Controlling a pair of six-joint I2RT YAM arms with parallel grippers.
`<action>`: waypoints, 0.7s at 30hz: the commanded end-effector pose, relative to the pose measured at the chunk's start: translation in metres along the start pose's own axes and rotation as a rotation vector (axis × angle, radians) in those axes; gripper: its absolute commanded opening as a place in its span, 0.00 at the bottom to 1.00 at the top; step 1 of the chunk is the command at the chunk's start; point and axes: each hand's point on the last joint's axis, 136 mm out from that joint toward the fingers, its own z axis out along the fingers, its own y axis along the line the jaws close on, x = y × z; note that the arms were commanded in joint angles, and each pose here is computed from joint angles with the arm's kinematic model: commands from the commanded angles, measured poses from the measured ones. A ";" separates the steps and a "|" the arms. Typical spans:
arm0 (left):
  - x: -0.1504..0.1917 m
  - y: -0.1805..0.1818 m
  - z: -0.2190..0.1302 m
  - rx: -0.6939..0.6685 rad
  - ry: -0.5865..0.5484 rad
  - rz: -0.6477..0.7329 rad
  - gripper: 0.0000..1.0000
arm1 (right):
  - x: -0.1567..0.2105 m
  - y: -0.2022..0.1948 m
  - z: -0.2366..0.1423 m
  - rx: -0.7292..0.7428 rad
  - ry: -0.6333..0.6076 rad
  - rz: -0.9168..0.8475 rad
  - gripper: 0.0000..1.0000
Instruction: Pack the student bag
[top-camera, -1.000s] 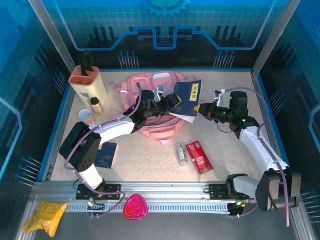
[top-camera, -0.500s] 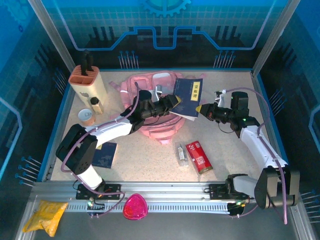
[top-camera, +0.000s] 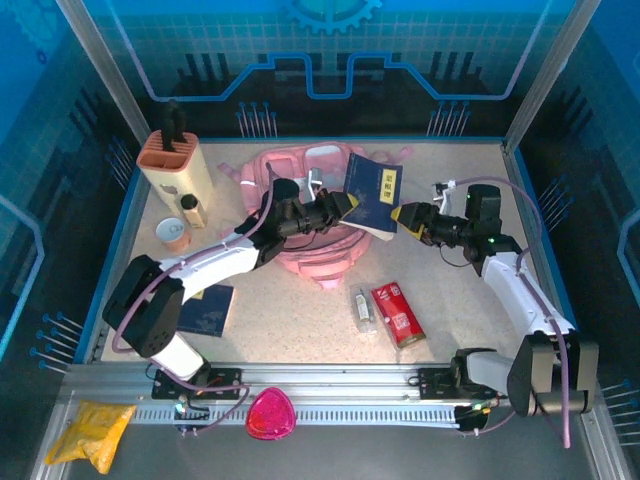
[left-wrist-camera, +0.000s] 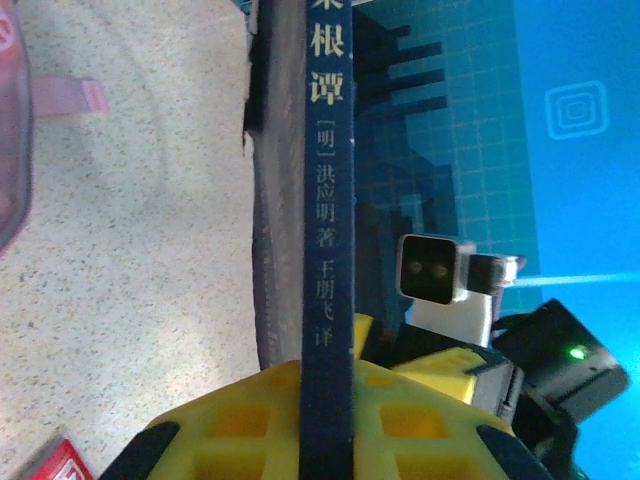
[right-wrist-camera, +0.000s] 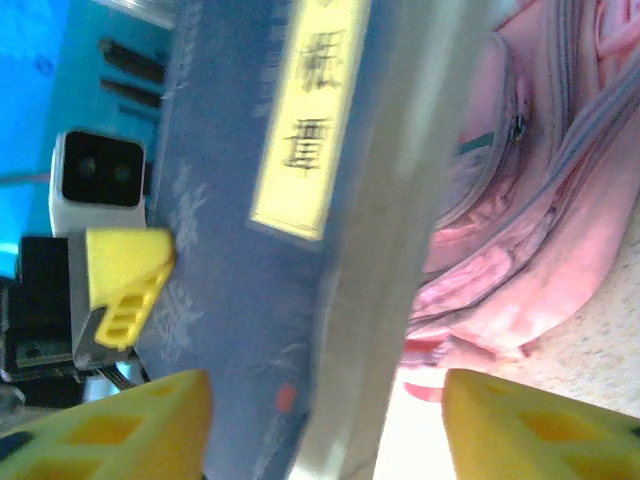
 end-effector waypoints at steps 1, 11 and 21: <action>-0.007 -0.053 -0.016 0.131 -0.047 0.074 0.00 | 0.007 0.009 -0.002 -0.065 0.027 0.042 0.83; 0.000 -0.063 -0.015 0.128 -0.062 0.102 0.00 | 0.011 0.078 0.009 -0.277 0.071 0.011 1.00; 0.006 -0.041 -0.027 -0.034 -0.094 0.186 0.00 | 0.009 0.090 0.002 -0.324 0.031 0.017 0.74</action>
